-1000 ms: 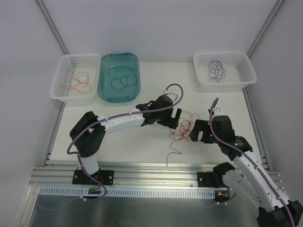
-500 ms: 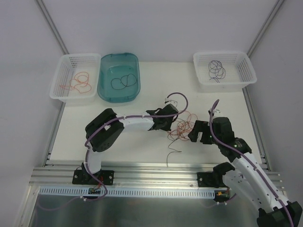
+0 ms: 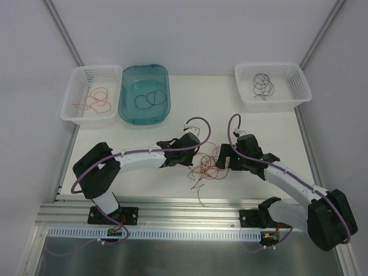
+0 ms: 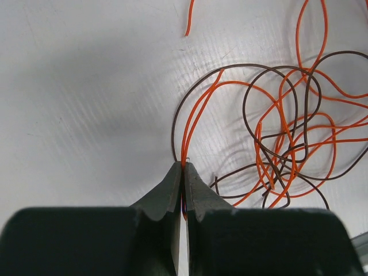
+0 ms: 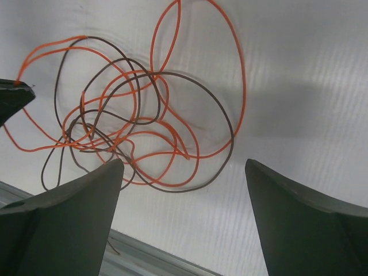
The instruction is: Untangle the cables
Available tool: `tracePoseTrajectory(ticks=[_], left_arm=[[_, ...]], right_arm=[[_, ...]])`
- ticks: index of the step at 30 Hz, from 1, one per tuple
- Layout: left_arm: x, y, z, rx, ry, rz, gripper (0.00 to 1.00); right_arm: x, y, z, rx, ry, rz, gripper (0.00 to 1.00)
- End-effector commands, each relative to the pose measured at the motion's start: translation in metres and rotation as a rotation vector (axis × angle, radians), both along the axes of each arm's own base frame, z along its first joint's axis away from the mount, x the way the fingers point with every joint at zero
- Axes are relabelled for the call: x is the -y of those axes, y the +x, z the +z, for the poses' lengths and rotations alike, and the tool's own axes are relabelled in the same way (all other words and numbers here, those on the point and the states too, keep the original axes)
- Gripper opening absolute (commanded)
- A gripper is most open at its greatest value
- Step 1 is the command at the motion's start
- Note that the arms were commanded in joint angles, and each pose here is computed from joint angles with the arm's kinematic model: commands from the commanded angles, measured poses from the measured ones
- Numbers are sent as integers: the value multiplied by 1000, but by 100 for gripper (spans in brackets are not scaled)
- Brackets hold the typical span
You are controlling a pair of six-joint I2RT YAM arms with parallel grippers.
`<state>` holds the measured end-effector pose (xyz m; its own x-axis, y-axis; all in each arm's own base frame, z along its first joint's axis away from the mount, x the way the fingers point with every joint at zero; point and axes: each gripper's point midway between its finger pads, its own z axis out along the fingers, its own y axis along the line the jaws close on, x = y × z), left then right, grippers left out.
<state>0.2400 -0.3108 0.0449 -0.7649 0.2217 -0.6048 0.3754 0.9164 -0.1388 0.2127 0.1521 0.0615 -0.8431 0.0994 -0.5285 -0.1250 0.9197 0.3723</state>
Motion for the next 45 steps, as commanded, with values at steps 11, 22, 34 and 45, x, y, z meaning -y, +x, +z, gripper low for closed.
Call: tracePoseTrajectory(ticks=[11,22,34,45], left_arm=[[-31,-1,17,72,-27,74,0],[-113,8,16,88,-39,253,0],[-168,3,-1,70,-51,399,0],[-191,0,-11,52,-58,477,0]], right_arm=[[-23,25,0,46,-13,36,17],[29,22,167,452,-47,-33,1],[76,-25,308,859,82,-152,1],[77,-17,288,809,38,-165,1]])
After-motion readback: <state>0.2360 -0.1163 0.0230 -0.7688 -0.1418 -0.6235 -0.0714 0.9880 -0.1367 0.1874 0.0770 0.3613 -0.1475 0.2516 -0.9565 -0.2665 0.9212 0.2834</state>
